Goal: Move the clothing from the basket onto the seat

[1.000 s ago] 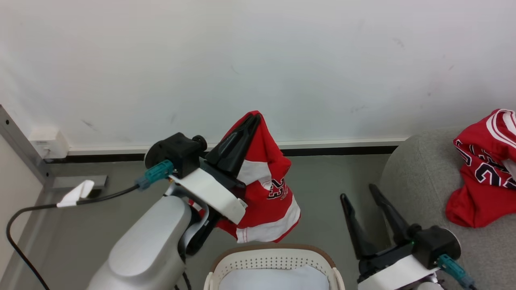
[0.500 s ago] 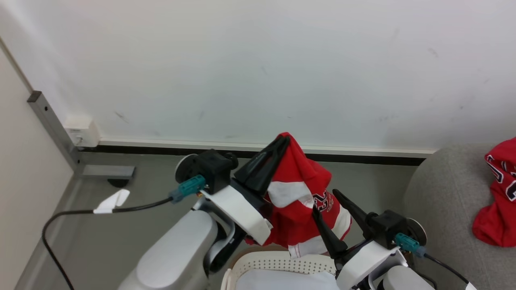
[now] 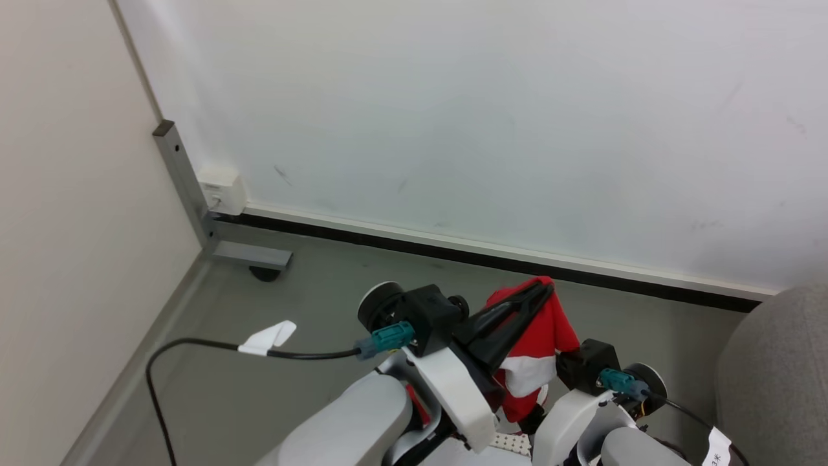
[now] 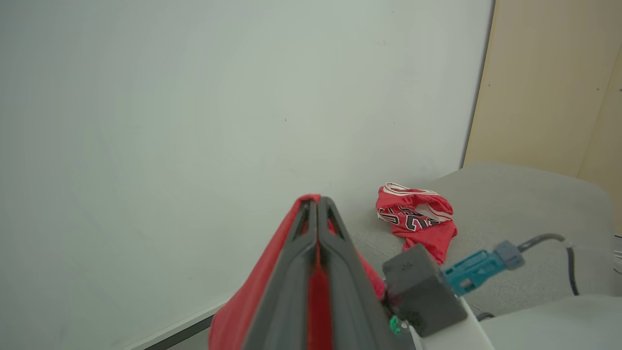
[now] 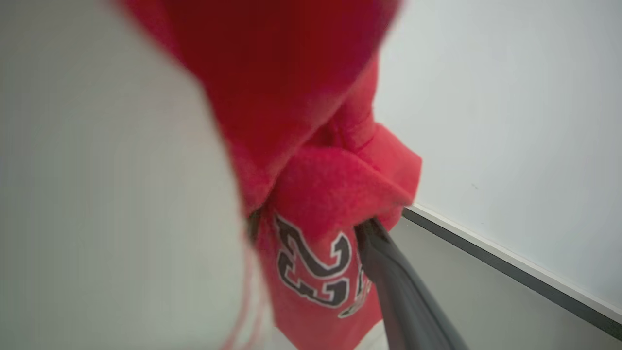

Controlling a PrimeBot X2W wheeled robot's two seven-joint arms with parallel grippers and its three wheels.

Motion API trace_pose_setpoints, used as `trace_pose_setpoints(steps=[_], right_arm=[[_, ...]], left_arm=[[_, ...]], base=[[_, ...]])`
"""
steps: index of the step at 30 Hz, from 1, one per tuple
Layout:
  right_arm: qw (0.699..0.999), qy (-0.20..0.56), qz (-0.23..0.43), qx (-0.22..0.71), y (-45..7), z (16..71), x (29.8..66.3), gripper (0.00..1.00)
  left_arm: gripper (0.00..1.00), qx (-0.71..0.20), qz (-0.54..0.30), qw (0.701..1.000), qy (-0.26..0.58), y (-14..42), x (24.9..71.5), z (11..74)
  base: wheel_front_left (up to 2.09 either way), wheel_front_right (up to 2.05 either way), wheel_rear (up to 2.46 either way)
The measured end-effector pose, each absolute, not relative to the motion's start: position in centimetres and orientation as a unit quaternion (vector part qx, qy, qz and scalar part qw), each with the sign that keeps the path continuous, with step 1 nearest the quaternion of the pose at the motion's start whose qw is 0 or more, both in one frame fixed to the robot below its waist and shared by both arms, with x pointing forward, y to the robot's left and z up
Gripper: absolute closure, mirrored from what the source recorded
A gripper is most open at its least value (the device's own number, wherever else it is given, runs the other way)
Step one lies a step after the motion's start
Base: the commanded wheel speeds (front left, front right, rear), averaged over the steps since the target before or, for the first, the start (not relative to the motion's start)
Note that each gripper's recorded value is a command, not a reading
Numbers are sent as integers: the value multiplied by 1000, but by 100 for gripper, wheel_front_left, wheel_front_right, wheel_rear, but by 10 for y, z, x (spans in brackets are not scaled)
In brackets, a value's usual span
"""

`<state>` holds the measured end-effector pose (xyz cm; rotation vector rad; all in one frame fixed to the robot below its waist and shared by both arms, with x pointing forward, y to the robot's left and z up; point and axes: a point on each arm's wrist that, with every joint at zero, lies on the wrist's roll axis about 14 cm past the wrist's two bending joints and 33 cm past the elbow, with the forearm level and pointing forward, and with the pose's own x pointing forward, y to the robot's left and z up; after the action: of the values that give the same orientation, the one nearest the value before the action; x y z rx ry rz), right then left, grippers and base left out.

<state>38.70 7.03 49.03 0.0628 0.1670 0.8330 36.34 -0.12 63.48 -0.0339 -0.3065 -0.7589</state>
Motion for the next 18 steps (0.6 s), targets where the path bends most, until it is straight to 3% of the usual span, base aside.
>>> trace_pose_setpoints(steps=[2,4,18], right_arm=[[904,81,418,26,79,491,385,0],[899,80,430,19,86,492,384,100],[899,78,429,27,83,497,393,100]], left_arm=[[100,-18,-367,918,-148,1,362,635],[100,-15,-366,919,-147,4,360,635],[100,-12,-353,925,-142,16,367,632]], base=[[0,0,0],[0,0,0],[0,0,0]])
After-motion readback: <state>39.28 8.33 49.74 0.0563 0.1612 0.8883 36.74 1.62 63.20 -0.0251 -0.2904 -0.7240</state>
